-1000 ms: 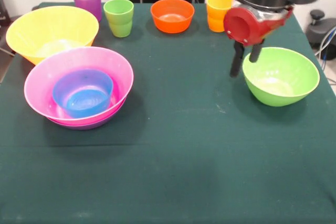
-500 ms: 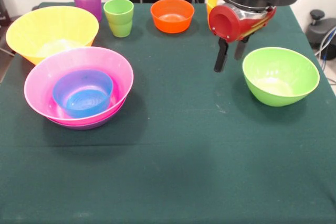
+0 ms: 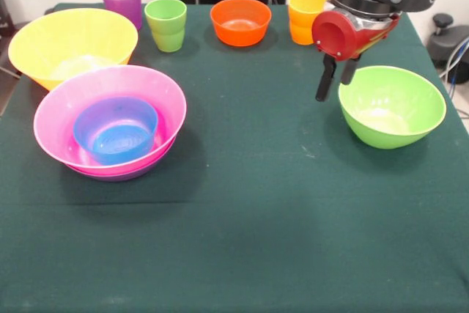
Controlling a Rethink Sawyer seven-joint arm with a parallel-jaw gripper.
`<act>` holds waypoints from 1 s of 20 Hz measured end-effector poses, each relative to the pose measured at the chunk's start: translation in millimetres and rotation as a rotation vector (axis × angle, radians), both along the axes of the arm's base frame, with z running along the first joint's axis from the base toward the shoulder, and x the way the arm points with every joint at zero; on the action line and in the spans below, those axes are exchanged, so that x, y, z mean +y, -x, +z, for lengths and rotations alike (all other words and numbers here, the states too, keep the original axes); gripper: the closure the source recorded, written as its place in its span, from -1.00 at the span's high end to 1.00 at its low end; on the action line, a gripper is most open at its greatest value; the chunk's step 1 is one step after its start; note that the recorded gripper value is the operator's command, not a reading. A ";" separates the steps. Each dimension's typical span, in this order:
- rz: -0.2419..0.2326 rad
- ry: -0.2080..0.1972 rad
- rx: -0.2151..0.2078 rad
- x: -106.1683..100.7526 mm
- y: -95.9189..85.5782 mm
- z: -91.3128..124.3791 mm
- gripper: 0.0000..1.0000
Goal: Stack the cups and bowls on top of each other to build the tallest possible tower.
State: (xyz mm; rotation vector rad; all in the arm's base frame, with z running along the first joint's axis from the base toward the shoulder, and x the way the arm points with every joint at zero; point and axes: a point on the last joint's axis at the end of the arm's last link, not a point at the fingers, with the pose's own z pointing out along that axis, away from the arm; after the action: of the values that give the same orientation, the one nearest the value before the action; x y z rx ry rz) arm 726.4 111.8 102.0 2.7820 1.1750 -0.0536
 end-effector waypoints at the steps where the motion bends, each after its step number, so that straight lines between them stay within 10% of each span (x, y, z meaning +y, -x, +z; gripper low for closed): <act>1: 0.001 0.000 0.000 0.5 0.1 0.0 1.00; 20: -0.005 0.010 0.031 -7.7 4.2 -23.7 1.00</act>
State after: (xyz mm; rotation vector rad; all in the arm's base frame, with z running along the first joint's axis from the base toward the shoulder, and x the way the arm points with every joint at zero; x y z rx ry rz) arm 722.2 104.0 78.3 2.7855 1.1717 -0.1034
